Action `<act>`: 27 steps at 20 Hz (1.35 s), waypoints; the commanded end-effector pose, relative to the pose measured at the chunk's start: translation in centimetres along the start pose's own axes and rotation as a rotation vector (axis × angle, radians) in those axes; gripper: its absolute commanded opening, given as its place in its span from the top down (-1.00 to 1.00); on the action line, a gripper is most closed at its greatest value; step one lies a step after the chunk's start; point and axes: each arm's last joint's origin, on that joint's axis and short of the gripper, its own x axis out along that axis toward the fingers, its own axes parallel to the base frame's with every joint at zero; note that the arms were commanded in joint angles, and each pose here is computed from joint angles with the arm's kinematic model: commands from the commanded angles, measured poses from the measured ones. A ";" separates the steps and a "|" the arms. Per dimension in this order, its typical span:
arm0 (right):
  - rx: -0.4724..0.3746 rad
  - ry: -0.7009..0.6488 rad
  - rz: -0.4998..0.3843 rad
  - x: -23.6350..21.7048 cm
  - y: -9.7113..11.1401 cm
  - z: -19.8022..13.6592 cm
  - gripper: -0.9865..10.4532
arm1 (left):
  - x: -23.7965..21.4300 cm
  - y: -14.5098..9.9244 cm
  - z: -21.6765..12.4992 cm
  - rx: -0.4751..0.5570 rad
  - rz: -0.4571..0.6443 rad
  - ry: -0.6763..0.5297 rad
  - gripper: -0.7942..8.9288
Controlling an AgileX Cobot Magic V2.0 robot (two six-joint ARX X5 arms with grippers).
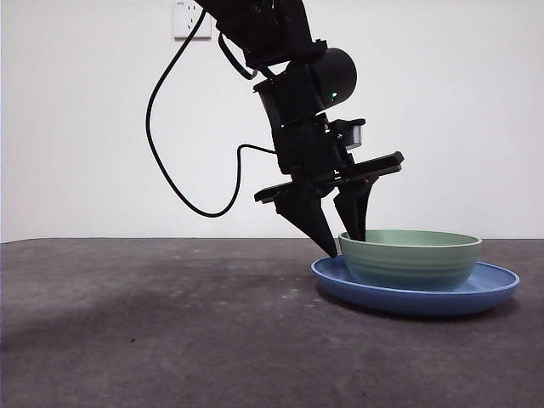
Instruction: Place the green bowl on the blue plate
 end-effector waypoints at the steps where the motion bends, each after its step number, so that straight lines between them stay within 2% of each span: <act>1: -0.005 -0.018 -0.001 -0.4 0.2 0.3 0.10 | 0.4 -0.3 0.5 0.003 -0.003 0.005 0.38; 4: -0.005 -0.018 -0.005 -0.4 0.2 0.3 0.10 | -1.4 -0.3 1.2 0.008 0.000 -0.002 0.38; 7: -0.005 -0.019 -0.027 -0.4 0.2 0.3 0.10 | -4.8 0.1 2.0 0.001 0.001 -0.071 0.38; 11: -0.007 -0.025 -0.028 -0.4 0.2 0.4 0.10 | -11.7 1.2 2.6 -0.011 0.011 -0.215 0.38; 16: -0.015 -0.043 -0.050 -0.4 0.1 0.6 0.10 | -20.8 2.6 1.8 -0.012 0.039 -0.384 0.38; 21: -0.027 -0.070 -0.052 -0.4 0.1 0.9 0.10 | -26.7 3.4 -0.9 0.016 0.053 -0.395 0.38; 23: -0.029 -0.074 -0.052 -0.4 0.1 0.9 0.10 | -27.8 3.4 -1.8 0.034 0.016 -0.377 0.38; 27: -0.025 -0.073 -0.052 -0.4 0.1 0.9 0.10 | -29.1 3.2 -3.2 0.063 0.009 -0.326 0.39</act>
